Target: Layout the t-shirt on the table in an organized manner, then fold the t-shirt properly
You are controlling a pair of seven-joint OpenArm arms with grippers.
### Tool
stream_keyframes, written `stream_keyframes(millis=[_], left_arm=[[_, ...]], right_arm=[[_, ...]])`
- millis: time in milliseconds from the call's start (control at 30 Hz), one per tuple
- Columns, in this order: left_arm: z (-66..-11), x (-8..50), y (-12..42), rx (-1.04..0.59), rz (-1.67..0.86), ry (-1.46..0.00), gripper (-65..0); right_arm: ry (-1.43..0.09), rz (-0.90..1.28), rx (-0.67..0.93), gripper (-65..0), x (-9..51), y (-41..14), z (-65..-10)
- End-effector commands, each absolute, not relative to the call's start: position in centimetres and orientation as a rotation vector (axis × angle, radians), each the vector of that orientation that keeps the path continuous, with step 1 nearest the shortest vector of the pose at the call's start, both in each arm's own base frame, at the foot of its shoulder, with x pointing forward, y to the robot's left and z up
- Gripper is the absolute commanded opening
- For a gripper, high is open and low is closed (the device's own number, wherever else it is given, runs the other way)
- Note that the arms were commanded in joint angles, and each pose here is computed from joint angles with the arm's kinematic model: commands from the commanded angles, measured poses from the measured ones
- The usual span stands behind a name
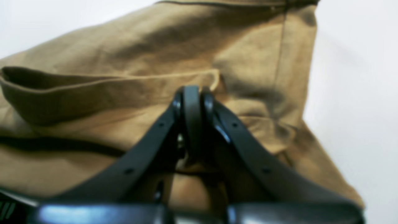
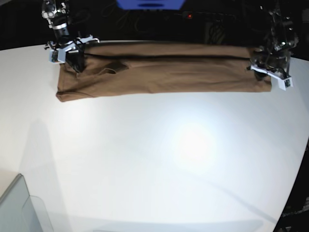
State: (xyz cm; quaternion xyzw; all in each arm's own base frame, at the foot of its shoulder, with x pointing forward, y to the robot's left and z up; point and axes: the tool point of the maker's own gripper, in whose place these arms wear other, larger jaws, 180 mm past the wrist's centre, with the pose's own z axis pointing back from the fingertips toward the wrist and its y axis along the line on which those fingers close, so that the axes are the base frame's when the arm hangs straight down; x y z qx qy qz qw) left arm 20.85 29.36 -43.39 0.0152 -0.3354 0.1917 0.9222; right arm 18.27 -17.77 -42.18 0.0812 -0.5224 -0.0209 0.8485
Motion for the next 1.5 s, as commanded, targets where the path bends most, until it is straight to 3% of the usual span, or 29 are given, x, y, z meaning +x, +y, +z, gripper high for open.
stream_keyframes(millis=[0, 167, 367, 600, 933, 1267, 1467], left_arm=[[-44.2, 19.9, 29.2, 0.021, 0.397, -0.635, -49.7], [-43.5, 21.1, 29.3, 0.018, 0.397, -0.666, -65.0], [-39.3, 24.8, 28.7, 0.006, 0.361, -0.798, -65.0], [-29.9, 28.9, 24.8, -0.044, 0.235, -1.055, -65.0], [-31.7, 29.4, 11.1, -0.275, 0.049, -0.938, -65.0], [-32.0, 28.3, 0.5, -0.285, -0.155, -0.928, -65.0], [-34.8, 27.6, -2.7, -0.220, -0.287, -0.863, -65.0]], right_arm=[[-1.145, -0.037, 0.171, -65.0, 18.9, -18.0, -41.1], [-1.153, -0.036, 0.169, -65.0, 19.3, -18.1, -41.0], [-1.153, -0.035, 0.168, -65.0, 19.3, -18.1, -41.0], [-1.153, -0.035, 0.168, -65.0, 19.4, -18.2, -41.0], [-1.167, -0.037, 0.170, -65.0, 19.9, -18.1, -40.8], [-1.167, -0.040, 0.171, -65.0, 19.9, -18.0, -40.8], [-1.167, -0.041, 0.172, -65.0, 19.9, -18.0, -40.8]])
